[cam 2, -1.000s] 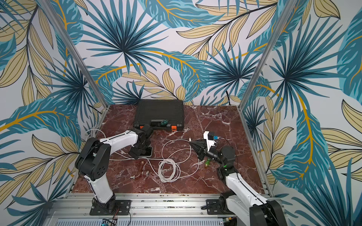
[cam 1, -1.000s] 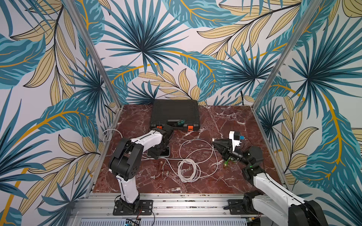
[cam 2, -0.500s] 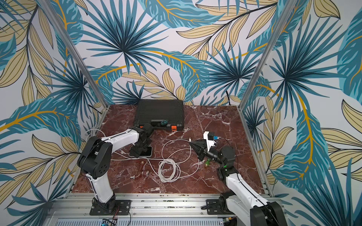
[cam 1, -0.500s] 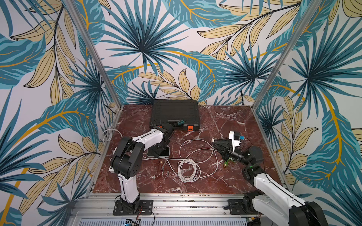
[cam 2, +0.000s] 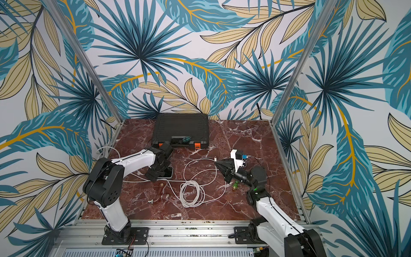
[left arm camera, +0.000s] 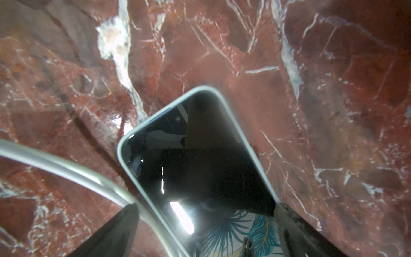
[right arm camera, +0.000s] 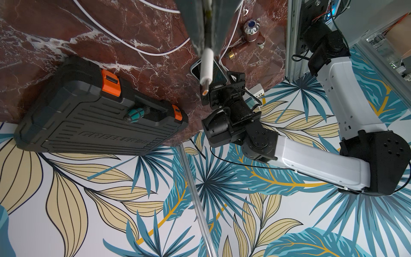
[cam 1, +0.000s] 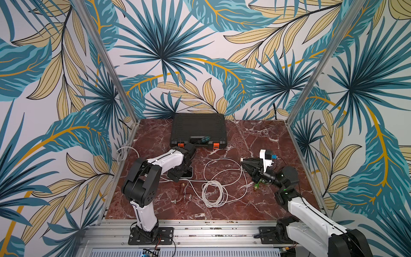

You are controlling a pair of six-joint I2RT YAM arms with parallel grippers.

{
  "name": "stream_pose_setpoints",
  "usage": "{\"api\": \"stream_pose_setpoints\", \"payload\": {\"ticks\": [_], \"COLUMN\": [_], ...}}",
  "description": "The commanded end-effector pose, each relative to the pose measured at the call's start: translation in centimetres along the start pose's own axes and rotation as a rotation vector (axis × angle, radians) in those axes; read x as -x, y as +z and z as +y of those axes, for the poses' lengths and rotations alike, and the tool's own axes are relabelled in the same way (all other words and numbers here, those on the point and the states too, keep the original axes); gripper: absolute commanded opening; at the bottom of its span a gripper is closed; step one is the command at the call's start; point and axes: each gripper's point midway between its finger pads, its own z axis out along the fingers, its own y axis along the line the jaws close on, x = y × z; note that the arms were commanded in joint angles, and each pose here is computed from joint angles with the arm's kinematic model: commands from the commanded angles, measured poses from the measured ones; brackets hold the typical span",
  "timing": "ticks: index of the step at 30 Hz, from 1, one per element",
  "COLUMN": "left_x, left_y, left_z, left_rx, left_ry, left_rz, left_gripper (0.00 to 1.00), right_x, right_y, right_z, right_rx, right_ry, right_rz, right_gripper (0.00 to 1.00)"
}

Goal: Plug the charging cable into the phone
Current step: Pick up the phone at the center of the board.

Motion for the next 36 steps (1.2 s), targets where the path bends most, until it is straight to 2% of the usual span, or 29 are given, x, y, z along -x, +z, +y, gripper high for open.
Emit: {"api": "stream_pose_setpoints", "payload": {"ticks": [1,11,21,26,32,36], "left_x": [-0.3,0.8,1.2,0.8,2.5,1.9], "left_y": [0.9,0.0,0.3,0.3,-2.0,-1.7], "left_z": [-0.1,-2.2,-3.7,-3.2,-1.6,-0.9], "left_rx": [-0.005,-0.042,-0.038,-0.031,-0.031,-0.041], "left_ry": [-0.013,0.005,0.083,0.1,0.073,0.064], "left_rz": [0.013,-0.027,-0.045,-0.026,-0.097,-0.069], "left_gripper": [1.0,1.0,1.0,1.0,1.0,1.0], "right_x": [-0.4,-0.5,-0.5,-0.6,-0.8,-1.0], "right_y": [-0.1,-0.1,-0.2,-0.2,-0.3,-0.3], "right_z": [0.1,0.1,0.1,0.1,0.0,0.0], "right_rx": [-0.002,-0.007,-0.01,-0.015,-0.017,-0.017], "right_ry": [-0.005,-0.005,-0.005,-0.006,-0.005,0.001], "right_rz": [0.006,0.009,0.007,0.008,0.008,0.006], "right_gripper": [0.0,0.0,0.0,0.0,0.0,0.0]}}
